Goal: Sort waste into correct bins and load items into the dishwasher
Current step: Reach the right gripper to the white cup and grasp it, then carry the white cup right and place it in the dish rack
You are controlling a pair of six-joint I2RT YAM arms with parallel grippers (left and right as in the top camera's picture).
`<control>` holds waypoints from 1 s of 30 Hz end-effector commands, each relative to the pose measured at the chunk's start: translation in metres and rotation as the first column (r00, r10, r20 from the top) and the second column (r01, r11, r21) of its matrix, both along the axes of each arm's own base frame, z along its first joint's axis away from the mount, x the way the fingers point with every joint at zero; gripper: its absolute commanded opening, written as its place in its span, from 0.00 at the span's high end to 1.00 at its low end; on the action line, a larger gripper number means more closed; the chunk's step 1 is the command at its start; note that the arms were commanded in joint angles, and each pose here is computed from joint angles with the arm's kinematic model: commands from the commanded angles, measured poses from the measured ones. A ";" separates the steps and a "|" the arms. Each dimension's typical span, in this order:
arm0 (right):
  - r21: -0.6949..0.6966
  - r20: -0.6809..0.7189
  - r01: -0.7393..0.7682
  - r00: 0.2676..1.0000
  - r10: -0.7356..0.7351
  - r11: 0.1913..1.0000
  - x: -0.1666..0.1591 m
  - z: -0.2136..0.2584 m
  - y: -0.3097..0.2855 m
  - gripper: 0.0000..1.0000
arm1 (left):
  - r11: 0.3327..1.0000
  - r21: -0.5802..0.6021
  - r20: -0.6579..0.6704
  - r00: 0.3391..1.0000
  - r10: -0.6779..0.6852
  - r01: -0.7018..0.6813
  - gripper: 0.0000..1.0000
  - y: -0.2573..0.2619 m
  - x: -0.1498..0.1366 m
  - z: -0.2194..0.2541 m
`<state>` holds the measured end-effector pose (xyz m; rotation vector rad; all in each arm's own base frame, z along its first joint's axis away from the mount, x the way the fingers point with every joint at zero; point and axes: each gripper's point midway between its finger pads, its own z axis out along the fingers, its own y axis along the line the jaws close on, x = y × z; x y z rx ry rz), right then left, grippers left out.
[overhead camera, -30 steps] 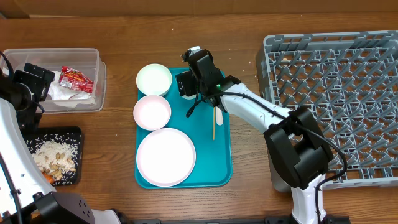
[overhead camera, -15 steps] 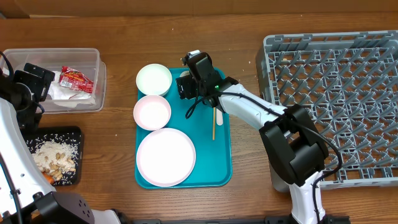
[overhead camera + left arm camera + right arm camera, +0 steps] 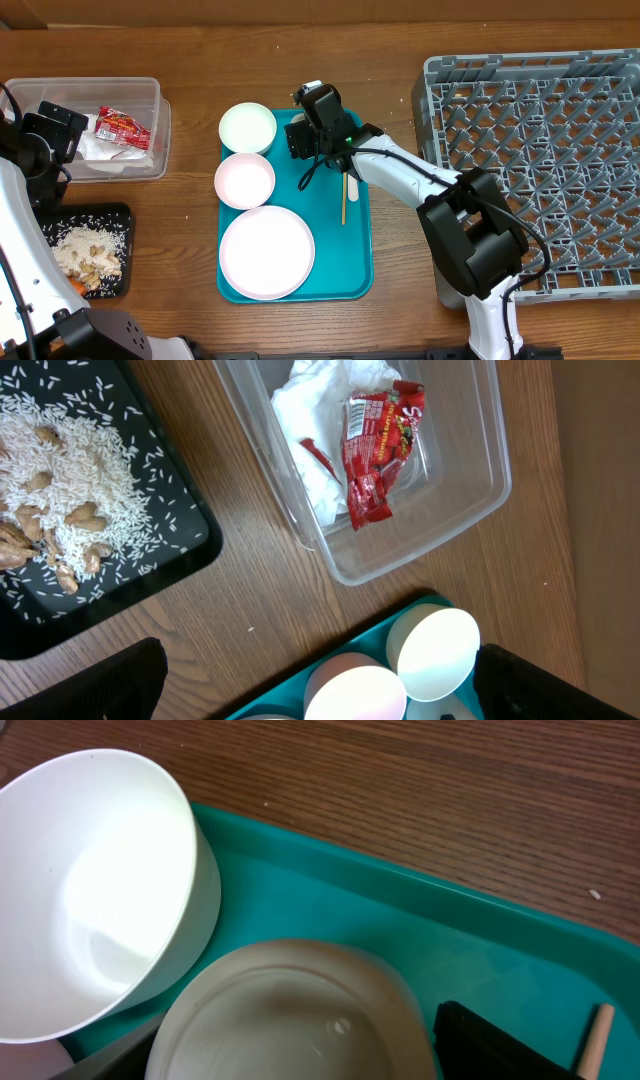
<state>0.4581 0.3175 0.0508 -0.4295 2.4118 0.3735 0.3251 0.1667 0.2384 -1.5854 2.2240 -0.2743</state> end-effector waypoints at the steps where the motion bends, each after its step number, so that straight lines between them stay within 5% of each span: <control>1: 0.018 0.045 0.005 0.999 -0.006 1.000 0.005 0.023 0.004 0.25 | 1.000 0.016 0.014 1.000 -0.025 0.024 0.00 -0.001 0.001 0.006; 16: 0.118 0.132 0.091 0.985 -0.106 0.989 0.017 0.112 -0.032 0.32 | 1.000 0.016 0.014 1.000 -0.025 0.024 0.00 -0.001 0.001 0.006; 23: 0.153 0.181 0.296 0.930 -0.321 0.943 0.042 0.175 -0.152 0.32 | 1.000 0.016 0.014 1.000 -0.025 0.024 0.00 -0.001 0.001 0.006; 30: 0.115 0.150 0.569 0.800 -0.581 0.814 0.051 0.178 -0.313 0.32 | 1.000 0.016 0.014 1.000 -0.025 0.024 0.00 -0.001 0.001 0.006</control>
